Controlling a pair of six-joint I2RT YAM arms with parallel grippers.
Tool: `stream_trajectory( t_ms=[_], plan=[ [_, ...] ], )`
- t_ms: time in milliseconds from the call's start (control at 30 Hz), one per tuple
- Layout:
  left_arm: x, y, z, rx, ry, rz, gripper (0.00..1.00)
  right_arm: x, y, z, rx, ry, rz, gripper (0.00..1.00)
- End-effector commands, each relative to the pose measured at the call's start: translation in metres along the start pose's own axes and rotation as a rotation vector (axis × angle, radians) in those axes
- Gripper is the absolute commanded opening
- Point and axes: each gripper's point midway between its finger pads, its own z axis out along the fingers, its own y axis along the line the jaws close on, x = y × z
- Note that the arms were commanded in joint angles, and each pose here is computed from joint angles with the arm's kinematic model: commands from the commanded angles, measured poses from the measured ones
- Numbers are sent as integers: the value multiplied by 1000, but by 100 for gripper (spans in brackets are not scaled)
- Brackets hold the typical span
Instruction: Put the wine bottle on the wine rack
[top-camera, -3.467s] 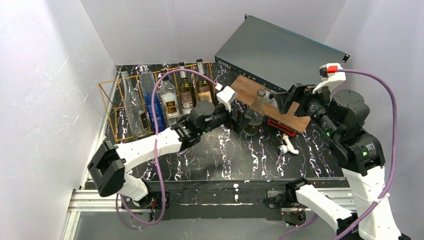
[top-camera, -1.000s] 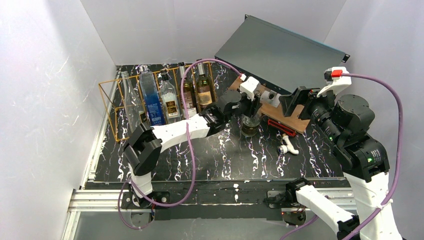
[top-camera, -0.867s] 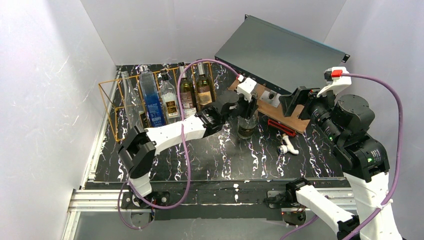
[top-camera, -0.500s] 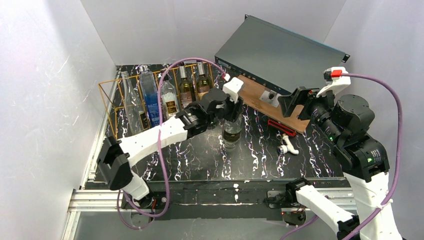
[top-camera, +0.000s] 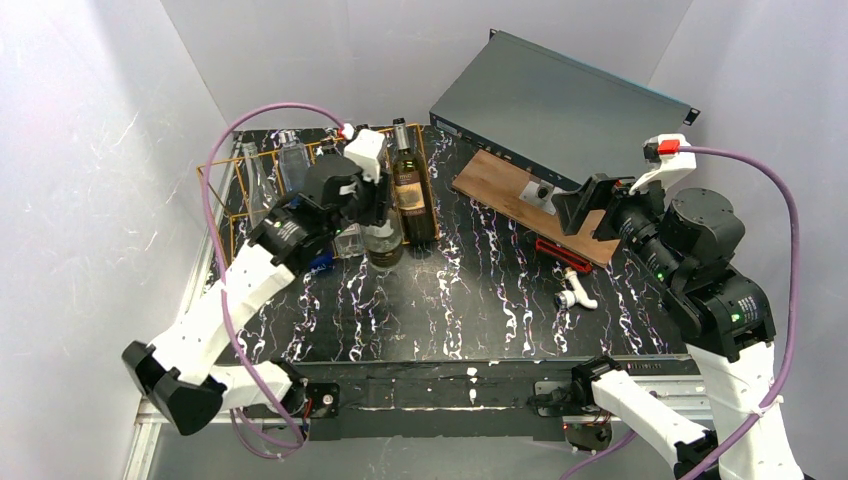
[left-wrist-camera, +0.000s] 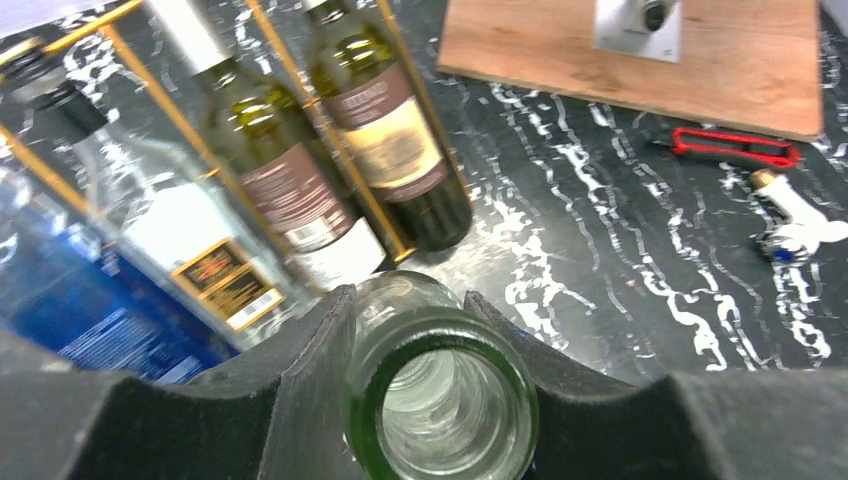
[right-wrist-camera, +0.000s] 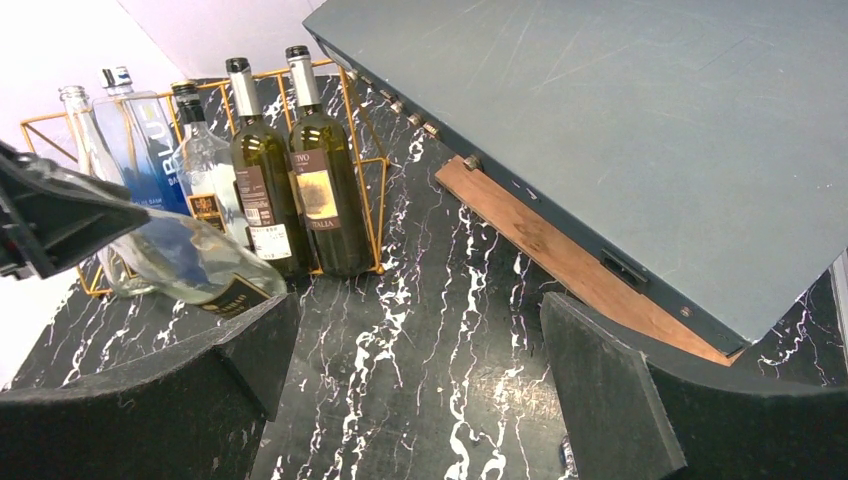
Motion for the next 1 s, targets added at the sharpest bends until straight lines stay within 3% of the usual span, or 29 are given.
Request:
stream_trajectory(
  t_ms=[0, 533, 767, 967],
  plan=[
    [-36, 31, -48, -83, -118, 21, 0, -9, 4, 4, -20, -36, 3, 100],
    [-43, 180, -137, -653, -80, 73, 0, -12, 8, 15, -26, -10, 8, 100],
    [-57, 221, -154, -840, -113, 52, 0, -11, 14, 27, -46, 27, 10, 100],
    [-60, 237, -158, -894, -127, 21, 0, -11, 17, 35, -50, 49, 19, 100]
  ],
)
